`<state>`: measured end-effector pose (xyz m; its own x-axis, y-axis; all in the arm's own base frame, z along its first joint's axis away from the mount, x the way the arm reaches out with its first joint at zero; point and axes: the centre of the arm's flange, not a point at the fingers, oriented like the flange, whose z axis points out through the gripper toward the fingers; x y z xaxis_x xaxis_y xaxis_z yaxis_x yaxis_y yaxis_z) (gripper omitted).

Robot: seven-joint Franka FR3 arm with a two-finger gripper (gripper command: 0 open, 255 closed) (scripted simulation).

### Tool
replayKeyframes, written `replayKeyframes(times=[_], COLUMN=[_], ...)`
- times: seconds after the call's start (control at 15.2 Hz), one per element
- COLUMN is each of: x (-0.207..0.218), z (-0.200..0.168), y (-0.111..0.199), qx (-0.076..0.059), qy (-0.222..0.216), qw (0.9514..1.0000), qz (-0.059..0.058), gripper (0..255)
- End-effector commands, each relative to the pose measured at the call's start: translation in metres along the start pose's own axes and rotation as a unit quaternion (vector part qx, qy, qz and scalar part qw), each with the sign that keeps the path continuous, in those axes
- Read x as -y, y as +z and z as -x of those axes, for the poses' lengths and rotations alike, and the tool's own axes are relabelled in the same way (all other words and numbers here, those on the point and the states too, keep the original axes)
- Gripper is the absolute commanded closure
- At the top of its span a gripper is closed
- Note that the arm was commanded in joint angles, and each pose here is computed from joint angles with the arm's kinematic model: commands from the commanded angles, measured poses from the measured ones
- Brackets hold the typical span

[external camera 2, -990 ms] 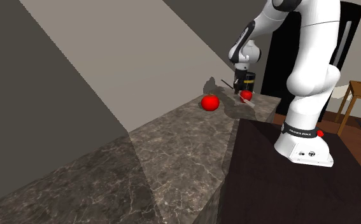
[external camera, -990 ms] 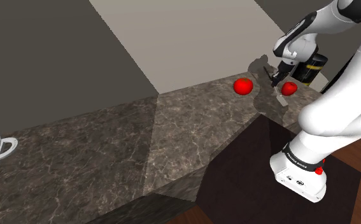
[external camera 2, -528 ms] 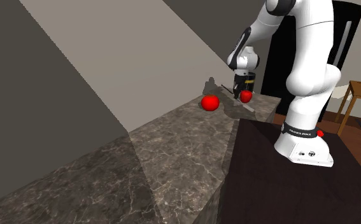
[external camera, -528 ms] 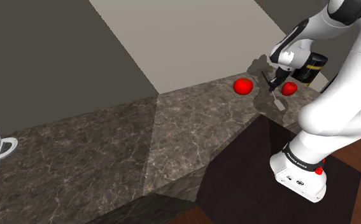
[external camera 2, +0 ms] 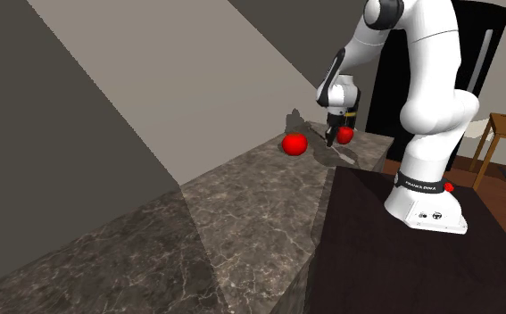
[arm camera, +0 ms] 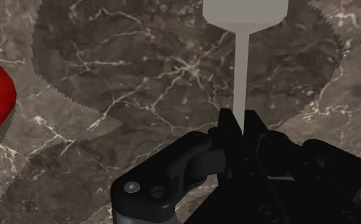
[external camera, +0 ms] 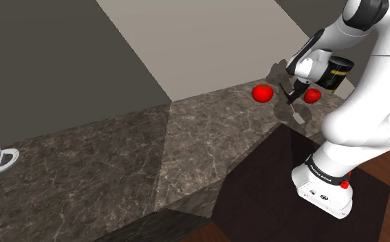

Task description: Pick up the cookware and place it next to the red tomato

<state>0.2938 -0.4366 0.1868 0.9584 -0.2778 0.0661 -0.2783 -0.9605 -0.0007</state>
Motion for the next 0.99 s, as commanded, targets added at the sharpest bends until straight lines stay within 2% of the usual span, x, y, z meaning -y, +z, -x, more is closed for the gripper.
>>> replayKeyframes(times=[0.0, 0.46, 0.92], x=[-0.001, -0.001, -0.001], z=[0.001, 0.003, 0.003], y=[0.01, 0.047, 0.047], qx=[0.0, 0.0, 0.0], qy=[0.0, 0.0, 0.0], qw=[1.0, 1.0, 1.0], qz=[0.0, 0.0, 0.0], gripper=[255, 255, 255])
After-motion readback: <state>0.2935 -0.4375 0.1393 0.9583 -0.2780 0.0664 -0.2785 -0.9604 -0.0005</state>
